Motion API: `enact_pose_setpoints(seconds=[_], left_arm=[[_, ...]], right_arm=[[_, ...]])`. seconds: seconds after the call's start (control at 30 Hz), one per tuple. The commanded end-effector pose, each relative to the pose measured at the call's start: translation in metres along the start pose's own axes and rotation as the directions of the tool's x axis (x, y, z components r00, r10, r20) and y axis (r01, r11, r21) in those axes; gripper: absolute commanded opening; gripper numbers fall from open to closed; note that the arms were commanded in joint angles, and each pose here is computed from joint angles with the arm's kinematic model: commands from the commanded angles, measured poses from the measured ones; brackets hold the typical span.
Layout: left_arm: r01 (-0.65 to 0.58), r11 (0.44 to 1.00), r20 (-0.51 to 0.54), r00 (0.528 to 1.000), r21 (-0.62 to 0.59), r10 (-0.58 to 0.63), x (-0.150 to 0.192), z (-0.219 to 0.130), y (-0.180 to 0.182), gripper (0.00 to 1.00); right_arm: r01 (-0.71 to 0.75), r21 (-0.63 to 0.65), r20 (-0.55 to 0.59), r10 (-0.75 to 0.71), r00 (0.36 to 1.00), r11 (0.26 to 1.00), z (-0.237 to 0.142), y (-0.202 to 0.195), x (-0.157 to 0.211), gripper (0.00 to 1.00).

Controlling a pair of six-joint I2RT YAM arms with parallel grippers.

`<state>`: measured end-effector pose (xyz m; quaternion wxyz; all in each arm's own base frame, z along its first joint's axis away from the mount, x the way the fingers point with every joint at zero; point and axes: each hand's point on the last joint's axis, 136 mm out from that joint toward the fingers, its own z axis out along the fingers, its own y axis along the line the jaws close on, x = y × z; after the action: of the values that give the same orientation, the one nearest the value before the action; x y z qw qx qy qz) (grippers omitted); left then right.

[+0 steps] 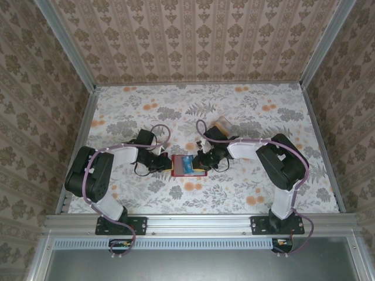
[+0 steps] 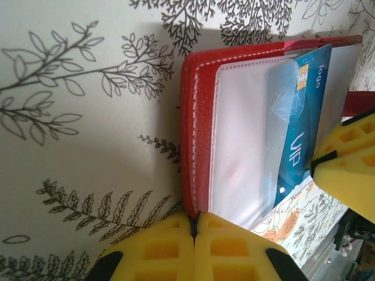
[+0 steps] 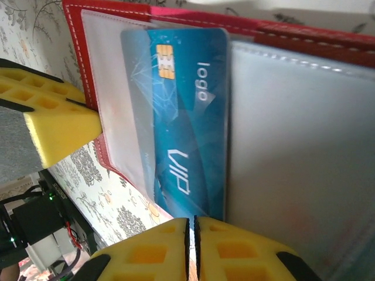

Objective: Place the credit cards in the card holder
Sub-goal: Insert the credit card into the card slot.

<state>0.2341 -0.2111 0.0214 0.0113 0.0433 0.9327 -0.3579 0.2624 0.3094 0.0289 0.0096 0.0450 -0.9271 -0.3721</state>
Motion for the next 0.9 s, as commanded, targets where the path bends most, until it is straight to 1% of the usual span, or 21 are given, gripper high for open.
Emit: enact_pose_setpoints(seconds=[0.0,0.03,0.07,0.2,0.27,0.33,0.47,0.67,0.77,0.87], left_arm=[[-0.007,1.000,-0.010,1.000,0.000,0.007,0.005,0.003,0.001,0.05],[-0.006,1.000,-0.008,1.000,0.002,0.006,0.005,0.002,0.000,0.05],[-0.006,1.000,-0.007,1.000,0.002,0.006,0.005,0.002,0.000,0.05],[-0.006,1.000,-0.006,1.000,0.000,0.006,0.006,0.001,0.001,0.05],[-0.003,1.000,-0.005,1.000,0.003,0.004,0.007,0.001,0.001,0.05],[0.001,1.000,-0.005,1.000,0.010,-0.001,0.008,0.002,0.000,0.05],[0.001,1.000,-0.004,1.000,0.023,-0.001,0.008,0.003,-0.002,0.06],[0.006,0.999,-0.008,1.000,0.033,-0.006,0.009,0.004,-0.003,0.06],[0.008,0.999,-0.008,1.000,0.033,-0.008,0.009,0.004,-0.002,0.06],[0.007,0.999,-0.006,1.000,0.037,-0.007,0.008,0.004,-0.003,0.06]], right_arm=[[-0.016,0.031,-0.002,0.016,1.000,0.999,0.006,0.001,-0.001,0.18],[-0.016,0.034,0.001,0.016,1.000,0.999,0.007,0.002,-0.001,0.22],[-0.012,0.038,0.012,0.012,1.000,0.999,0.006,0.003,-0.002,0.24],[0.027,0.092,0.081,-0.034,0.996,0.995,-0.013,0.009,-0.009,0.28],[0.049,0.131,0.093,-0.062,0.994,0.990,-0.023,0.009,-0.009,0.33],[0.060,0.157,0.096,-0.076,0.992,0.986,-0.028,0.007,-0.008,0.36],[0.055,0.184,0.082,-0.071,0.994,0.981,-0.023,-0.001,-0.007,0.38],[0.056,0.227,0.070,-0.073,0.995,0.972,-0.014,-0.007,-0.008,0.39],[0.056,0.236,0.060,-0.072,0.996,0.970,-0.008,-0.008,-0.009,0.41],[0.068,0.231,0.044,-0.080,0.996,0.971,0.000,-0.004,-0.008,0.40]])
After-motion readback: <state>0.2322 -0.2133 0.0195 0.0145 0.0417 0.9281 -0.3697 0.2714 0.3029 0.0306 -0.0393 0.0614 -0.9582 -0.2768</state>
